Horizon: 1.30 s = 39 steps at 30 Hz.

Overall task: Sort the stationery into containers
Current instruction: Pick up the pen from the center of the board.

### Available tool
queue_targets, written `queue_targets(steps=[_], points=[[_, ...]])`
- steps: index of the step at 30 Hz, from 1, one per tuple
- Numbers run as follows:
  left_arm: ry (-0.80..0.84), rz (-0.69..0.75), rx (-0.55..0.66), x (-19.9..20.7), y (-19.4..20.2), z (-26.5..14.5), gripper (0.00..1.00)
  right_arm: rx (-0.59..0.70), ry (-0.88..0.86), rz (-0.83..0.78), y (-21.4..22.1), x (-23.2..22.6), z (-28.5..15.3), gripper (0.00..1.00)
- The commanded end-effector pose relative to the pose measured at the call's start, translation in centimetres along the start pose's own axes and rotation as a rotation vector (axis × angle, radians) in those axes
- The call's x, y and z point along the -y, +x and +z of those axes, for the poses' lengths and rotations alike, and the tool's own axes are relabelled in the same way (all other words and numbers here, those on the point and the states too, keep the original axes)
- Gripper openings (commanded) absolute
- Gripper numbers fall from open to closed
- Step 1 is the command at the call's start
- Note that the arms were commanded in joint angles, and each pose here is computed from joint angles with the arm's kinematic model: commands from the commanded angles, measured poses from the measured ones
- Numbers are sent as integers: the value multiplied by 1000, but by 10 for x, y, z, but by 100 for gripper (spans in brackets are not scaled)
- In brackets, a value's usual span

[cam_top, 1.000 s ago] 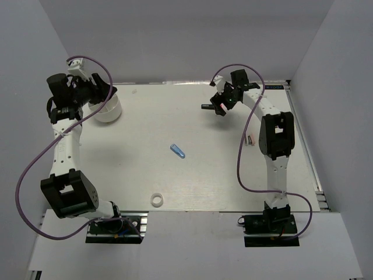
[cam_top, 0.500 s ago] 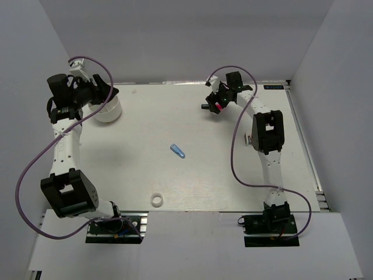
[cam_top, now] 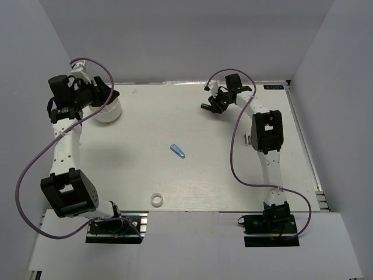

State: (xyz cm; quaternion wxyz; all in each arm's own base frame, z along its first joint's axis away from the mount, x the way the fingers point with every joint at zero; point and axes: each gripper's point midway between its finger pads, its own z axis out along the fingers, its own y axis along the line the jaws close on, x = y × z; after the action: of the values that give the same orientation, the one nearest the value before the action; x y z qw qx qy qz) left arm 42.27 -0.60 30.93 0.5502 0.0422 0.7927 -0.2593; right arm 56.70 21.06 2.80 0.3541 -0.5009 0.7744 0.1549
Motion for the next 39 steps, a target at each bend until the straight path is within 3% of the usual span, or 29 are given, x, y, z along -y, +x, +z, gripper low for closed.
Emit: queue_targets(steps=[1, 6, 9, 10, 16, 20, 24, 27, 28, 32, 36, 39], points=[[19, 15, -4, 6, -1, -3, 70, -74, -117, -23, 14, -29, -6, 33], [68, 62, 3, 24, 11, -8, 73, -181, -249, 36, 48, -85, -16, 24], [130, 92, -52, 43, 35, -8, 73, -215, -307, 110, 61, -122, -27, 2], [147, 97, -77, 50, 44, -9, 73, -206, -318, 130, 59, -129, -30, 0], [286, 151, -202, 94, 108, 5, 72, -71, -341, 179, 7, -159, -74, 0], [422, -9, -288, 123, 138, 16, 69, -22, -363, 163, -13, -175, -88, 0], [448, 85, -221, 141, 136, 21, 67, -18, -428, 266, -25, -187, -96, 0], [473, 267, -243, 157, 144, 22, 66, -8, -521, 429, -33, -207, -101, 0], [487, 447, -232, 167, 144, 27, 66, -24, -539, 516, -34, -214, -102, 0], [539, 860, -244, 187, 172, 22, 65, -48, -577, 729, -39, -226, -102, 0], [604, 1180, -200, 205, 195, 12, 64, -79, -523, 861, -41, -227, -105, 0], [665, 1473, -79, 221, 207, 7, 60, -133, -450, 943, -35, -234, -108, 0]])
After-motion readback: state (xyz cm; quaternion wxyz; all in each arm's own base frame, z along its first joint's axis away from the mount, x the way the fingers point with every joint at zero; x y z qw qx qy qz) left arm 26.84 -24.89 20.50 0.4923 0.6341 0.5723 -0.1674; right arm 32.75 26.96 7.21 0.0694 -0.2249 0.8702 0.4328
